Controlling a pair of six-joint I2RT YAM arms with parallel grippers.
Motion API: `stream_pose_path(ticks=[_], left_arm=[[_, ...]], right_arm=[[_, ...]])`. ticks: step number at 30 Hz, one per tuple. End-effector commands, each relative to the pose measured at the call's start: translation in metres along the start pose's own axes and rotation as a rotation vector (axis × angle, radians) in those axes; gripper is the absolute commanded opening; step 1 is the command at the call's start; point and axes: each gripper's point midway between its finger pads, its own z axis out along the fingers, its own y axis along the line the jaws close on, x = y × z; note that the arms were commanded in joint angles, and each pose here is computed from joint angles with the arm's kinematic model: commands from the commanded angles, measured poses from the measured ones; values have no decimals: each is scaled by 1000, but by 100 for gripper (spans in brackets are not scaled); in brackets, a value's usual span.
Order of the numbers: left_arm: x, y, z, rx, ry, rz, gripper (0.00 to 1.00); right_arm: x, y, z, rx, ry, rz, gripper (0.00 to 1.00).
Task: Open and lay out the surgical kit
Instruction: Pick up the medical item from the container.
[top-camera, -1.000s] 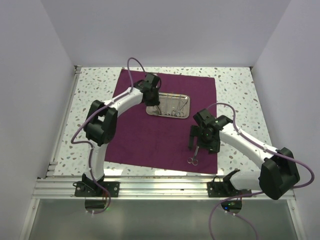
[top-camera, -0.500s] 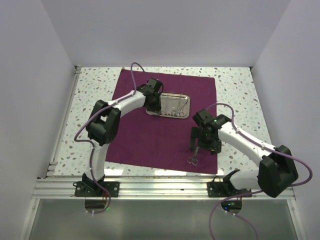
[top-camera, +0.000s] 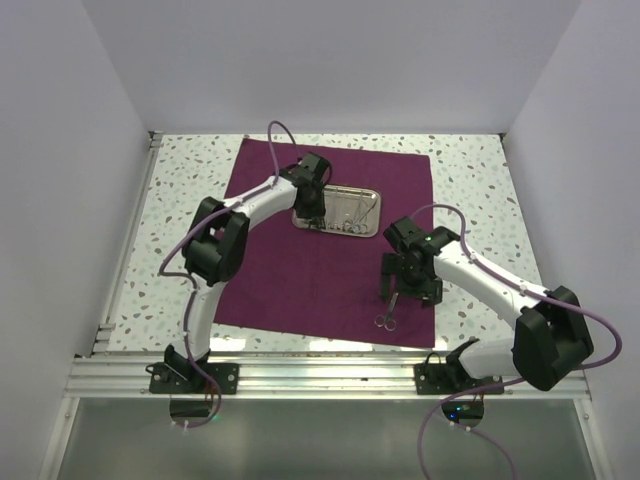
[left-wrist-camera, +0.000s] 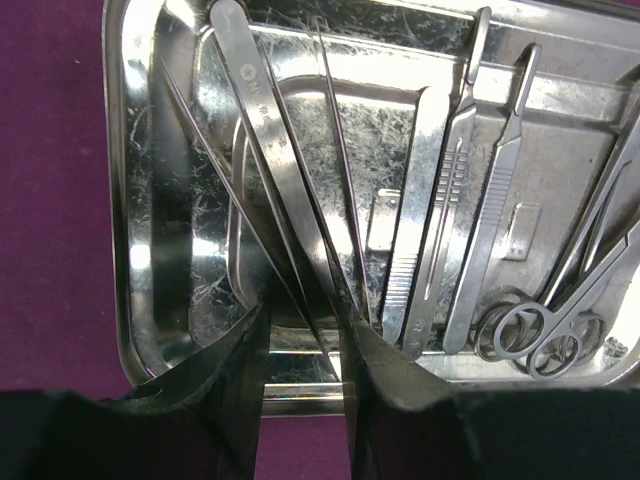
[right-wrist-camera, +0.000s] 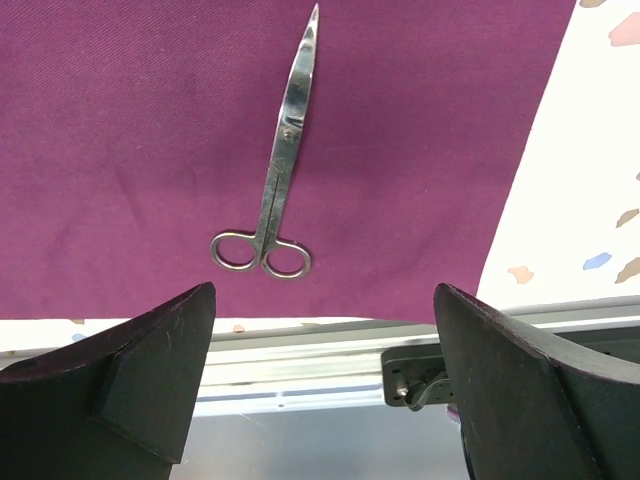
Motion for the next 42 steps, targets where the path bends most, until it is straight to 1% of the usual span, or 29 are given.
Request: stream_pose_path(ticks=[1,7,11,12,16,17,20,23,26,31,34,38,39,40,41,42], left_arm=[[-5,9,4,-70,-10,-1,37],[8,31,13,-161,31,15,32],[18,36,19,-175,54,26,28],[22,36,22,-171,65,28,22],[32,37,32,-152,105,35,9],[33,35,33,-140,113,34,0],[35,34,35,-131,125,38,0],[23,29,26,-110,105,34,0],[2,19,4,-73,68,29,0],[-46,-4,-43,-6,-41,34,0],[-58,-9,-61,10,-63,39,0],[-54,-6,-77,22,-60,51,0],[-50,-5,-82,21,-52,55,0],[-32,5,-78,1,-18,62,0],[-34,6,-97,18,-47,62,0],[-25,10,-103,19,-45,68,0]], right_arm=[[-7,-2,-8,16,-21,-15,93],[-8,-3,-7,25,-23,-16,93],[-8,-3,-7,30,-22,-19,93],[-9,-3,-6,29,-21,-18,93],[-9,-1,-6,24,-19,-19,93],[-9,-1,-5,26,-19,-21,93],[-10,0,-5,22,-20,-21,93],[-11,2,-4,17,-19,-23,92],[-13,5,-3,11,-16,-25,92],[-20,11,-4,-2,-27,-40,92],[-24,15,-5,-9,-31,-51,93],[-30,20,-6,-18,-37,-65,93],[-32,21,-6,-17,-40,-69,93],[-35,22,-8,-19,-46,-78,93],[-36,23,-9,-18,-51,-82,93],[-40,24,-9,-20,-54,-83,93]])
